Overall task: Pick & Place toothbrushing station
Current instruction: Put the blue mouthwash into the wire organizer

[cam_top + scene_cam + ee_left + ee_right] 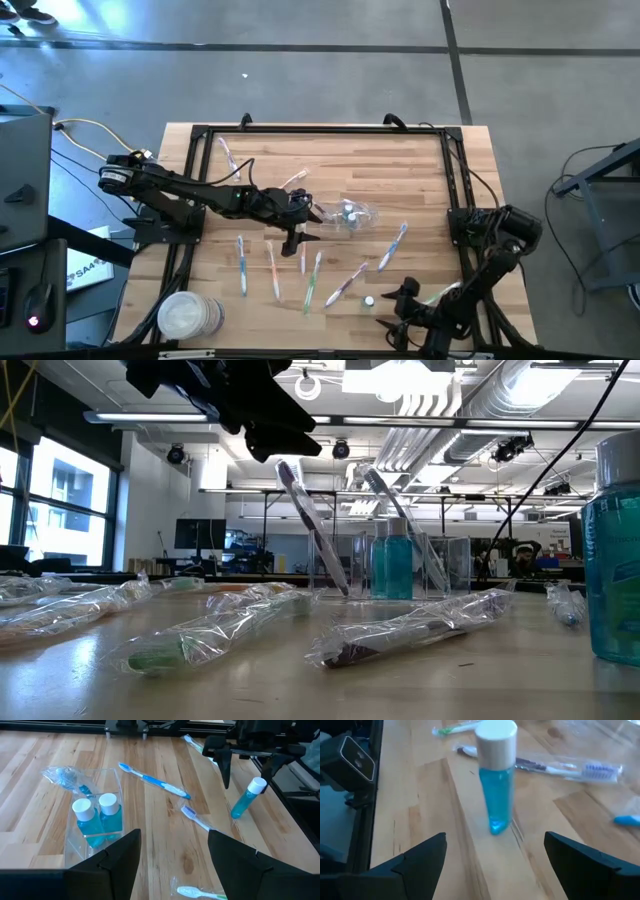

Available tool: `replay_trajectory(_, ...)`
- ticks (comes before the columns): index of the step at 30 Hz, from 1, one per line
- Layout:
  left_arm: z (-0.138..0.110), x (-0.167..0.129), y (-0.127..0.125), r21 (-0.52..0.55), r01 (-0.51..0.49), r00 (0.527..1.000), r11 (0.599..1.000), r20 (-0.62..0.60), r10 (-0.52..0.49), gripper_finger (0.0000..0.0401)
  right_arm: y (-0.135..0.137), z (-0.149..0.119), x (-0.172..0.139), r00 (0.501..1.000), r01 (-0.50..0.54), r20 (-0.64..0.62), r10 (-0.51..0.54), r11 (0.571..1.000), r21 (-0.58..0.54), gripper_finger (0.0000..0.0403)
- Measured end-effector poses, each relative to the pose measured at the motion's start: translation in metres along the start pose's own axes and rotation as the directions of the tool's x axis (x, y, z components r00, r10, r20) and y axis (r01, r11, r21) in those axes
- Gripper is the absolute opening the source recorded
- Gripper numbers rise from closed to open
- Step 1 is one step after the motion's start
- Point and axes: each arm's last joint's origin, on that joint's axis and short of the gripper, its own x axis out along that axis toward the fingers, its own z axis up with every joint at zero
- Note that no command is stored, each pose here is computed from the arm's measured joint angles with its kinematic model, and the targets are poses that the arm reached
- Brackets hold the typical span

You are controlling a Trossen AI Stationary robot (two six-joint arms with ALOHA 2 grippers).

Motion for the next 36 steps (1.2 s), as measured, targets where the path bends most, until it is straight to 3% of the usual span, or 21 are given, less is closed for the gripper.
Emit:
replay_trajectory(6, 0.0, 0.0, 0.0, 0.018, 0.001, 1.0, 1.0, 0.0, -0.001, 0.023, 0.0, 0.004, 0.003, 0.999, 0.024, 0.051, -0.019, 0.994, -0.102, 0.0326)
replay_trajectory(19, 0.003, 0.0, 0.0, 0.058, 0.003, 1.0, 0.998, 0.027, -0.004, 0.023, 0.001, 0.007, 0.005, 0.999, 0.012, 0.053, -0.006, 0.992, -0.122, 0.0291)
replay_trajectory(26, 0.003, 0.0, 0.0, 0.055, 0.004, 0.999, 0.998, 0.036, -0.006, 0.023, 0.0, 0.011, 0.011, 0.998, 0.019, 0.057, -0.013, 0.996, -0.092, 0.029)
replay_trajectory(36, 0.002, 0.0, -0.004, -0.031, 0.056, 0.998, 0.998, 0.024, -0.055, 0.023, -0.002, 0.029, 0.032, 1.0, -0.021, -0.01, 0.021, 1.0, 0.017, 0.0281)
